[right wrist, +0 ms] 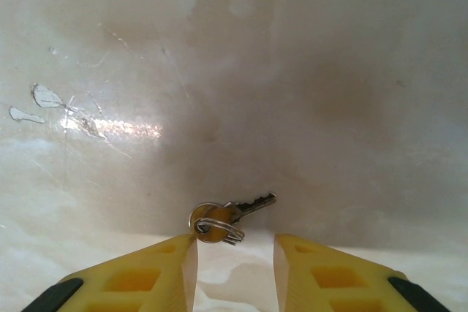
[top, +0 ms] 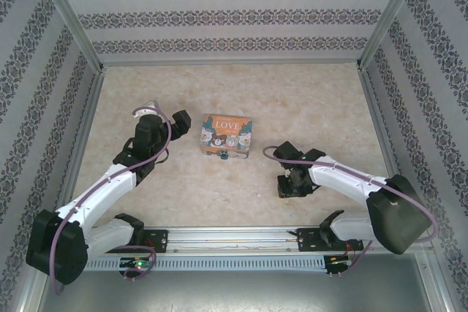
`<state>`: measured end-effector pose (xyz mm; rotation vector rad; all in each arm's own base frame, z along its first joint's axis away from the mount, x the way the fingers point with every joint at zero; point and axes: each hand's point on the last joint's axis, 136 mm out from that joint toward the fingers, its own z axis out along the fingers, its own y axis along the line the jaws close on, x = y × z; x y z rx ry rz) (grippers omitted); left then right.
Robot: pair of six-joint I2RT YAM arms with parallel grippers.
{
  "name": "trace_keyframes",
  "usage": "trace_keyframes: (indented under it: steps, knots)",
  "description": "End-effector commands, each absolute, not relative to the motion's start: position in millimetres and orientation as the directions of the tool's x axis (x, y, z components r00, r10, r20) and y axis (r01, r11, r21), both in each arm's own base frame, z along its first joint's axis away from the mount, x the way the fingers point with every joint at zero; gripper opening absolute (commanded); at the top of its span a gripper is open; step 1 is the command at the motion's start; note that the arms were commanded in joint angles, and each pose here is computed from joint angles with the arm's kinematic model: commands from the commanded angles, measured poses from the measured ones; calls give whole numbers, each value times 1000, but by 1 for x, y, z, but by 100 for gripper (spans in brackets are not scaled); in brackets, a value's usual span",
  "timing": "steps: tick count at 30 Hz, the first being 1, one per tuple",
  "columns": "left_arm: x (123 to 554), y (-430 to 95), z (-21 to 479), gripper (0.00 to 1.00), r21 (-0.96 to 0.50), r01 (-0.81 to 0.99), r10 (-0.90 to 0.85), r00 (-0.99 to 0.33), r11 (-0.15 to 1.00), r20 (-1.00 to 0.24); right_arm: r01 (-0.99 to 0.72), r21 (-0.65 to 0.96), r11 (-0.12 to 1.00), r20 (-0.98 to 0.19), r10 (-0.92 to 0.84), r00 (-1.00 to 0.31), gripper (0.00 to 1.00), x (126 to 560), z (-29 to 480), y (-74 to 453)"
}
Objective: Unlock a padlock with a key
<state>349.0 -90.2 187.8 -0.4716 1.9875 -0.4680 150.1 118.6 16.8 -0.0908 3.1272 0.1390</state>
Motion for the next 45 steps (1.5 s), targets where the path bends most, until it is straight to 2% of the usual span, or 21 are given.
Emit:
trace_keyframes:
  steps: [1,14,22,29,33,40,45]
  knots:
    - [342,-79,178,99,-504,-181,-529,-423,845,-735,-89,103,991,-16,-88,-996,31,154,20,126]
    - [341,-76,185,99,-482,-184,-512,-416,857,-752,-102,105,989,11,-104,-995,20,155,12,130]
    - [343,-77,196,99,-467,-167,-491,-418,868,-764,-115,100,988,-63,-109,-992,0,165,27,128]
    - [342,-88,219,99,-475,-98,-466,-440,874,-767,-189,153,970,-276,-142,-951,0,198,70,134]
    - [342,-106,241,100,-512,-12,-455,-477,859,-752,-288,194,938,-495,-160,-854,0,225,115,144]
    - [336,-158,282,94,-637,204,-432,-581,743,-690,-511,180,840,-848,-131,-513,0,256,212,169]
    - [325,-199,310,85,-697,357,-379,-642,621,-666,-652,72,755,-962,-120,-245,0,256,266,186]
